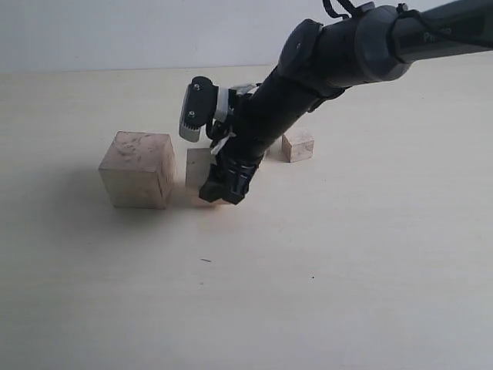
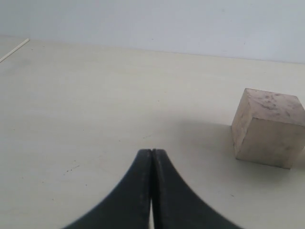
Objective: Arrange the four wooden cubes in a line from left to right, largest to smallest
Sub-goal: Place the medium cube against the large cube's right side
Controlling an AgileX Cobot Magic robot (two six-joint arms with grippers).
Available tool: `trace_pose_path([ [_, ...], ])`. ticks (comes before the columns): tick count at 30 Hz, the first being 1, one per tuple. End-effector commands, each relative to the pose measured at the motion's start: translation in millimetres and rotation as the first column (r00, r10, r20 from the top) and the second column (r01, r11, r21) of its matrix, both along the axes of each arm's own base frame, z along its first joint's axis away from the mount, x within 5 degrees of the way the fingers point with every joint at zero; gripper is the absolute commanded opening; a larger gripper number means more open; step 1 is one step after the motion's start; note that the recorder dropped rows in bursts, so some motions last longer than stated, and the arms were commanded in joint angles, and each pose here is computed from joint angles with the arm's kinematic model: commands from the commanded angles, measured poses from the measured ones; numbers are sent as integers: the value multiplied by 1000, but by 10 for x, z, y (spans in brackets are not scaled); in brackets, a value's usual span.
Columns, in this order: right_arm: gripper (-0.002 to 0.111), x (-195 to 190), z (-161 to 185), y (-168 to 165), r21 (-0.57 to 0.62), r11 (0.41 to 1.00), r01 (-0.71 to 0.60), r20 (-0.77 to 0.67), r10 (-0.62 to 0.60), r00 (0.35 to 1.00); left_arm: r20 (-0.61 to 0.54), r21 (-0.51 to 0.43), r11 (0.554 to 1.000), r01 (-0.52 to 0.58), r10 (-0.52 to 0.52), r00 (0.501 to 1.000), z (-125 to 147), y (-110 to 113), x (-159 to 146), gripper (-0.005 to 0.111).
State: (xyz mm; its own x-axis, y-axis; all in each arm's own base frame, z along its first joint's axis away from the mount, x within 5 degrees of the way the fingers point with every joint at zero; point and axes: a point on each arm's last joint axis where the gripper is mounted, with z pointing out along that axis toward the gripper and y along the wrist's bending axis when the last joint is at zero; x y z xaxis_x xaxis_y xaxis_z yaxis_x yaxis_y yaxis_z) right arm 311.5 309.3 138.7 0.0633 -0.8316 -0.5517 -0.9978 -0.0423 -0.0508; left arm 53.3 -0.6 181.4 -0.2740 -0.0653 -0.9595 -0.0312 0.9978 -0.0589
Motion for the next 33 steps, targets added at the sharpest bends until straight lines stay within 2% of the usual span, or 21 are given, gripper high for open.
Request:
trace_pose_path([
  [1, 0, 114, 71, 92, 66, 996, 67, 25, -68, 997, 14, -2, 1000, 3, -3, 1000, 0, -2, 0, 0],
  [10, 0, 221, -234, 224, 51, 997, 50, -43, -48, 998, 14, -2, 1000, 3, -3, 1000, 0, -2, 0, 0],
  [18, 0, 256, -312, 292, 64, 997, 41, -81, -36, 996, 14, -2, 1000, 3, -3, 1000, 0, -2, 0, 0],
  [33, 0, 297, -383, 319, 71, 997, -19, -21, 20, 1000, 14, -2, 1000, 3, -3, 1000, 0, -2, 0, 0],
])
